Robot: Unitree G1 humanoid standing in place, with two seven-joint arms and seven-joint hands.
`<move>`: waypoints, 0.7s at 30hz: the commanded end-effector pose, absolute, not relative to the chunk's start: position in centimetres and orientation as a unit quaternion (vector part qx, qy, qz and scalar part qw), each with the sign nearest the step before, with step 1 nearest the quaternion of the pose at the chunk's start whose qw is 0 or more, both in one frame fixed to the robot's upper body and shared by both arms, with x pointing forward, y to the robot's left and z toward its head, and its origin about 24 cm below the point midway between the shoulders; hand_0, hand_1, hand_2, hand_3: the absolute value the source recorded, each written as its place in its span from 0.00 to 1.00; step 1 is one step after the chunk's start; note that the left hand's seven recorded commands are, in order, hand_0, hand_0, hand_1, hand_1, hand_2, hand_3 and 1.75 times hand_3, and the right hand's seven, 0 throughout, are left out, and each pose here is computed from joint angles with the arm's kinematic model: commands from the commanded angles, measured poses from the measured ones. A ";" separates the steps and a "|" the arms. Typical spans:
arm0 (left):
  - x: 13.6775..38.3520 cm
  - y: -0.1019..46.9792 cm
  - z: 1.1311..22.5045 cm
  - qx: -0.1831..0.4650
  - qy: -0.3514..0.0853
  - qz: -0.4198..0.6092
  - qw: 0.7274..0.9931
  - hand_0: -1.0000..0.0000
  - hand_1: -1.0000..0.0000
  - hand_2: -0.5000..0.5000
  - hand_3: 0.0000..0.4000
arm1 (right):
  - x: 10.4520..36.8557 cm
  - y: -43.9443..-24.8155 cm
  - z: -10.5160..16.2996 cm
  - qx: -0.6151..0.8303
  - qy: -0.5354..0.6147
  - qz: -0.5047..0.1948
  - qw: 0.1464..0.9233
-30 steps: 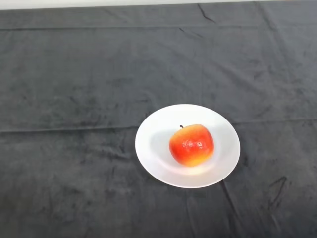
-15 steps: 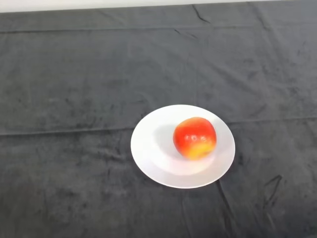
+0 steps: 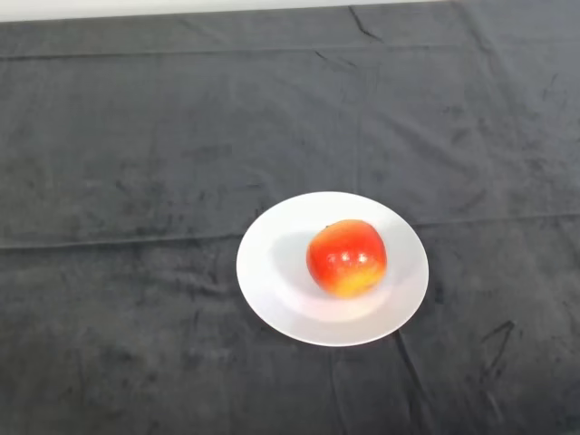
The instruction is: Move the apple to the plate
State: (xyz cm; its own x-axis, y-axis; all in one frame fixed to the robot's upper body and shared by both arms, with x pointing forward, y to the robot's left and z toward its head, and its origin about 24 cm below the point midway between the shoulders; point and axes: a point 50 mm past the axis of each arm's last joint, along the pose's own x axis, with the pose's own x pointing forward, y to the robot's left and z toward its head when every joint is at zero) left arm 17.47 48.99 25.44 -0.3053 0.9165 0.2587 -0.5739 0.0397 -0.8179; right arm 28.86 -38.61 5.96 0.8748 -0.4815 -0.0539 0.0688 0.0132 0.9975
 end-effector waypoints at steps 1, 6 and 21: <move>15.8 49.5 28.5 -0.167 -0.491 0.663 0.539 1.00 1.00 0.50 0.00 | 29.5 -38.7 7.0 0.675 -0.163 -0.186 0.695; 16.0 49.4 28.6 -0.166 -0.491 0.661 0.542 1.00 1.00 0.50 0.00 | 29.5 -38.7 7.0 0.675 -0.163 -0.186 0.695; 16.3 49.3 28.7 -0.166 -0.491 0.656 0.549 1.00 1.00 0.50 0.00 | 29.5 -38.7 7.0 0.675 -0.163 -0.186 0.695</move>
State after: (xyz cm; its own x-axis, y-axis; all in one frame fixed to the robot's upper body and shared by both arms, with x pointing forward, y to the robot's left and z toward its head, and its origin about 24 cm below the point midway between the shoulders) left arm 17.98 48.76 25.97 -0.2966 0.9203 0.2552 -0.5555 0.0511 -0.8300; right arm 28.86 -38.61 5.96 0.8748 -0.4815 -0.0539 0.0688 0.0132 0.9975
